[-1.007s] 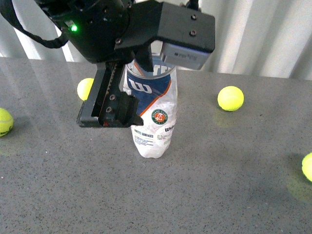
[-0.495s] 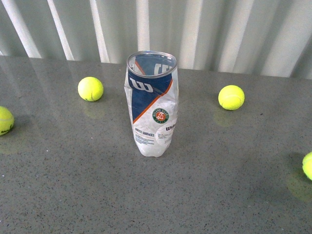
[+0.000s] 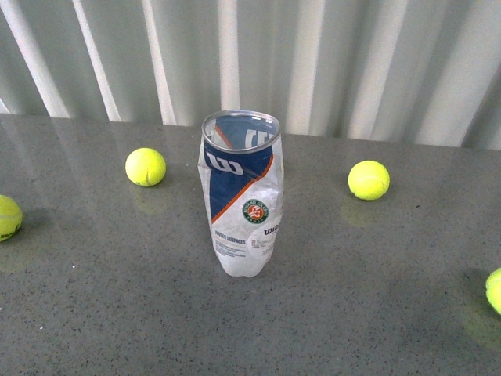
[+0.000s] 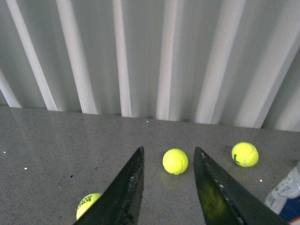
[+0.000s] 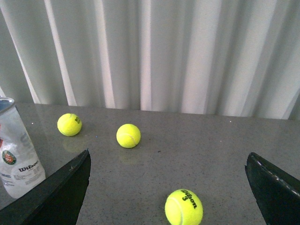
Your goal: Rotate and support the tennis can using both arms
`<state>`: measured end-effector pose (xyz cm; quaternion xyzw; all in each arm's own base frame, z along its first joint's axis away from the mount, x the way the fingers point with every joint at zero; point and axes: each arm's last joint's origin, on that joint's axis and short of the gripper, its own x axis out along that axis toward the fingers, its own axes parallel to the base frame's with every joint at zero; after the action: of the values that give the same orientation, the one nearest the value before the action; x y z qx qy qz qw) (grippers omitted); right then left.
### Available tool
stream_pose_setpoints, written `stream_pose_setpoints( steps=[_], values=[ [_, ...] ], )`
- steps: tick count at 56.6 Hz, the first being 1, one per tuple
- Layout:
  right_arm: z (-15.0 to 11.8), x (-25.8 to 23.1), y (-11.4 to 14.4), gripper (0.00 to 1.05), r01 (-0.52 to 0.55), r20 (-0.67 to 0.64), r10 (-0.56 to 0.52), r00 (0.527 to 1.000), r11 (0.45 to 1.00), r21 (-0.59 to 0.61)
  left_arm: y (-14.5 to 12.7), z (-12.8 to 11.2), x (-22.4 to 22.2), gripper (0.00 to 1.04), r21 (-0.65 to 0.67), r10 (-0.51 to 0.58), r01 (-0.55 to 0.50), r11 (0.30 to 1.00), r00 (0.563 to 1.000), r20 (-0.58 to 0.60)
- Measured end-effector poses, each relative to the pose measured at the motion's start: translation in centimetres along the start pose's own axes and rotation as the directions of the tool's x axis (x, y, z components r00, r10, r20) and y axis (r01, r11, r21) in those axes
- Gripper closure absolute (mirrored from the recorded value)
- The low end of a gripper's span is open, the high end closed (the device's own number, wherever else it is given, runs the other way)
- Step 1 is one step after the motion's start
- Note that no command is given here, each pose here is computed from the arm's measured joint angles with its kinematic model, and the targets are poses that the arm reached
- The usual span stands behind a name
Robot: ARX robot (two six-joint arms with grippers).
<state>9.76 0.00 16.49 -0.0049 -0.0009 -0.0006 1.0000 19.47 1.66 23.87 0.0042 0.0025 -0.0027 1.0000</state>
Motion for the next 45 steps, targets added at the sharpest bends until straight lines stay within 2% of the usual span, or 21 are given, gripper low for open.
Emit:
stream_pose_setpoints(
  steps=[8,14,24,45],
  values=[
    [0.0,0.0,0.0,0.07,-0.001,0.0,0.001,1.0,1.0,0.0,-0.4,-1.6,-1.4,1.01,-0.004,0.007,-0.007,1.0,1.0,-0.002],
    [0.0,0.0,0.0,0.07,-0.003,0.0,0.003,1.0,1.0,0.0,-1.0,-2.6,-2.3,1.01,-0.011,0.039,-0.039,0.999,0.999,-0.006],
    [0.0,0.0,0.0,0.07,-0.001,0.0,0.001,1.0,1.0,0.0,-1.7,-3.8,-3.7,1.01,-0.011,0.002,-0.002,1.0,1.0,0.005],
    [0.0,0.0,0.0,0.07,-0.002,0.0,0.002,1.0,1.0,0.0,-1.7,-5.9,-6.2,1.01,-0.011,0.005,-0.005,1.0,1.0,0.001]
  ],
)
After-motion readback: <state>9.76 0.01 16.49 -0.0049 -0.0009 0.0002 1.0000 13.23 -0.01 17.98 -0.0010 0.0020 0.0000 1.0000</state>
